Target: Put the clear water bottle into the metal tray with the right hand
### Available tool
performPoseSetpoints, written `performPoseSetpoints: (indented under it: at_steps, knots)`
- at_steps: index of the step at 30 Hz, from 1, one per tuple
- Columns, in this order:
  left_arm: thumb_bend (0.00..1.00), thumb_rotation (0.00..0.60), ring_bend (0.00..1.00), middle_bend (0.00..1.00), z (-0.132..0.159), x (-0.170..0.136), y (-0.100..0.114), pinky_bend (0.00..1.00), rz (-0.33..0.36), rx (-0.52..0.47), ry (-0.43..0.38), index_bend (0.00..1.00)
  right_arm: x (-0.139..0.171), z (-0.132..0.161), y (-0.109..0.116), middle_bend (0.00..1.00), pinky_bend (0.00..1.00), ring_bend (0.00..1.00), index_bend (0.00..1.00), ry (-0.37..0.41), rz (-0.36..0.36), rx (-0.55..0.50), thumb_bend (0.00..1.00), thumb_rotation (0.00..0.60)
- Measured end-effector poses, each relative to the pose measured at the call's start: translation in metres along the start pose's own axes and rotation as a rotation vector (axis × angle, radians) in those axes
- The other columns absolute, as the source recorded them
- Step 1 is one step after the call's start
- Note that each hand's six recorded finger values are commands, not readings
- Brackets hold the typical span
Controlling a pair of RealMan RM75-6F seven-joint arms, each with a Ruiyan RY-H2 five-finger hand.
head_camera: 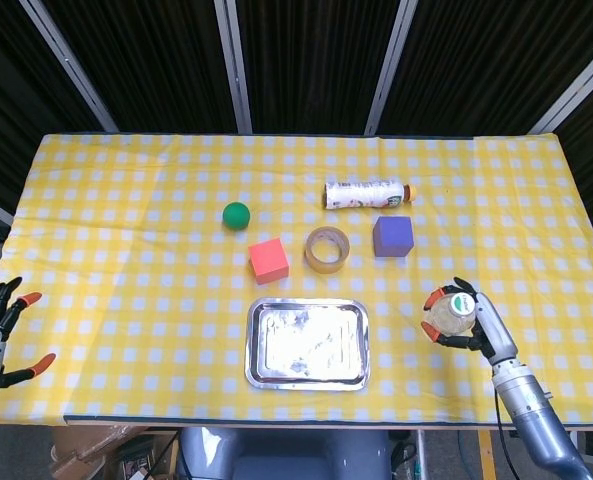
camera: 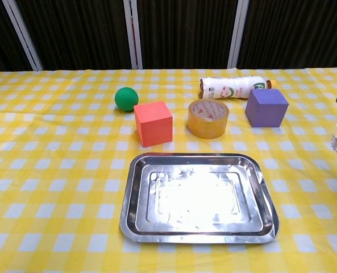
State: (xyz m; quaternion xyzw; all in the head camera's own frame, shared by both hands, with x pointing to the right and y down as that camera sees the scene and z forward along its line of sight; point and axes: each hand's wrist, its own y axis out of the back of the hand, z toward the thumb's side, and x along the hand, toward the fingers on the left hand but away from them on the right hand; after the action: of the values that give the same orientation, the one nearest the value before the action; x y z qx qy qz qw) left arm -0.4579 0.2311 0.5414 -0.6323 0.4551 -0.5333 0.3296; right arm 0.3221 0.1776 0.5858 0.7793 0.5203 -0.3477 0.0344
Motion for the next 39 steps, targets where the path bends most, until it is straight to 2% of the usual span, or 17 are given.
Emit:
performPoseSetpoints:
  at_steps: [4, 12, 15, 17, 20, 23, 28, 31, 33, 35, 39]
  knots:
    - [0.15, 0.600, 0.00, 0.02, -0.001, 0.001, -0.001, 0.00, 0.000, 0.001, 0.004, 0.19, -0.001, 0.009, -0.025, 0.62, 0.00, 0.30, 0.80, 0.025, 0.058, 0.003, 0.58, 0.600]
    - [0.15, 0.600, 0.00, 0.02, -0.006, 0.002, 0.003, 0.00, 0.009, -0.011, 0.010, 0.19, -0.009, 0.048, -0.107, 0.62, 0.00, 0.30, 0.80, 0.106, 0.199, 0.014, 0.59, 0.600]
    - [0.15, 0.600, 0.00, 0.02, -0.009, 0.003, 0.003, 0.00, 0.007, -0.010, 0.017, 0.19, -0.012, 0.059, -0.131, 0.62, 0.00, 0.30, 0.80, 0.107, 0.218, 0.015, 0.59, 0.600]
    - [0.15, 0.600, 0.00, 0.02, -0.009, 0.004, 0.003, 0.00, 0.006, -0.012, 0.016, 0.19, -0.013, 0.061, -0.136, 0.62, 0.00, 0.30, 0.80, 0.092, 0.210, 0.013, 0.59, 0.600]
    - [0.15, 0.600, 0.00, 0.02, -0.009, 0.004, 0.003, 0.00, 0.004, -0.010, 0.013, 0.19, -0.015, 0.058, -0.124, 0.62, 0.00, 0.30, 0.80, 0.066, 0.161, 0.012, 0.59, 0.600]
    - [0.15, 0.600, 0.00, 0.02, -0.007, 0.004, 0.001, 0.00, -0.001, -0.011, 0.012, 0.19, -0.015, 0.048, -0.096, 0.62, 0.00, 0.30, 0.80, 0.038, 0.103, 0.024, 0.59, 0.600]
    - [0.15, 0.600, 0.00, 0.02, -0.004, 0.003, 0.000, 0.00, -0.001, -0.004, 0.005, 0.19, -0.007, 0.024, -0.029, 0.62, 0.00, 0.30, 0.80, -0.022, -0.025, 0.056, 0.59, 0.600]
    - [0.15, 0.600, 0.00, 0.02, -0.002, 0.002, 0.000, 0.00, 0.002, -0.007, 0.003, 0.19, 0.002, 0.012, 0.002, 0.62, 0.00, 0.30, 0.80, -0.038, -0.063, 0.067, 0.59, 0.600]
    - [0.15, 0.600, 0.00, 0.02, -0.002, 0.002, 0.001, 0.00, 0.004, -0.008, 0.002, 0.19, 0.005, 0.008, 0.008, 0.62, 0.00, 0.30, 0.80, -0.030, -0.055, 0.060, 0.59, 0.600]
    - [0.15, 0.600, 0.00, 0.02, -0.002, 0.001, 0.002, 0.00, 0.008, -0.012, 0.001, 0.19, 0.007, 0.007, 0.003, 0.62, 0.00, 0.30, 0.80, -0.019, -0.030, 0.059, 0.59, 0.600]
    - [0.15, 0.600, 0.00, 0.02, -0.004, 0.001, 0.007, 0.00, 0.021, -0.025, 0.002, 0.19, 0.005, 0.012, -0.031, 0.62, 0.00, 0.30, 0.80, 0.013, 0.058, 0.042, 0.59, 0.600]
